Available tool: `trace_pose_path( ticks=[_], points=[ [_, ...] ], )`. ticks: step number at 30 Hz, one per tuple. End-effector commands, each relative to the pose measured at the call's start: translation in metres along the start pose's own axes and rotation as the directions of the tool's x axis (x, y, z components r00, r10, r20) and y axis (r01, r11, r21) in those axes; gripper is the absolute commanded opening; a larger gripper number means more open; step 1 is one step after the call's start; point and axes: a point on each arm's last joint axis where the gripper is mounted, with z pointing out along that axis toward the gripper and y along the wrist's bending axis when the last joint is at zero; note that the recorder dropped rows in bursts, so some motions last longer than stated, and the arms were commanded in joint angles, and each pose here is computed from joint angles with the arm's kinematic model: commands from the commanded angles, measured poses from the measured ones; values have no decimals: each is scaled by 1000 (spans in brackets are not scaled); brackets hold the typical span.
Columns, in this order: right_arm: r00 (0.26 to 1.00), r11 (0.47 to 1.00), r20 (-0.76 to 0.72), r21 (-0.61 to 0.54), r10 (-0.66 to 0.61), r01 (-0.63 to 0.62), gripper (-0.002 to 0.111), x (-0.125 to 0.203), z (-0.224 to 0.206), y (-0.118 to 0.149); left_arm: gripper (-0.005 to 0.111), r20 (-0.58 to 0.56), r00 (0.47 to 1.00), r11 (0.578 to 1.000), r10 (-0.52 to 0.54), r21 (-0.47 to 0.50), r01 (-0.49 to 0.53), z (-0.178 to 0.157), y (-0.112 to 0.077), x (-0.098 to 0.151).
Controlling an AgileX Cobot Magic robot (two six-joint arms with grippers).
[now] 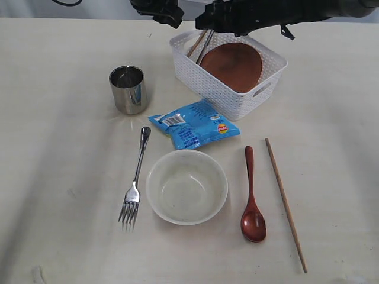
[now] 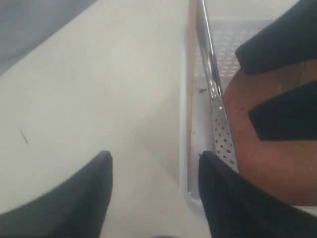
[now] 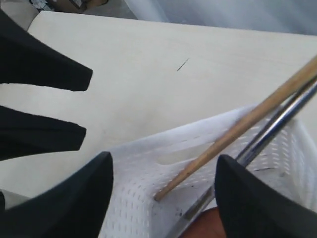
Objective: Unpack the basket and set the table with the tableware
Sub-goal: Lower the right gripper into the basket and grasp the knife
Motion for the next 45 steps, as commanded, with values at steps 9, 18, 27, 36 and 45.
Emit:
trace_pose_path(
  ticks=[9, 18, 27, 36, 45],
  points=[
    [994, 988, 12, 110, 108, -109, 57, 16, 17, -24, 50, -5, 1000, 999, -12, -42, 12, -8, 18, 6],
    [994, 990, 11, 82, 112, -113, 57, 20, 33, -30, 50, -7, 1000, 999, -23, -41, 23, -9, 21, 7],
    [993, 990, 11, 76, 118, -118, 44, 22, 39, -31, 50, -10, 1000, 999, -23, -38, 23, -9, 21, 7],
    [988, 984, 18, 84, 156, -157, 20, 21, 39, -32, 50, -10, 1000, 999, -23, -38, 23, -9, 21, 7],
    [983, 980, -47, 91, 180, -175, 33, 29, 51, -15, 50, -12, 1000, 999, -19, -36, 19, -9, 20, 8]
  ],
)
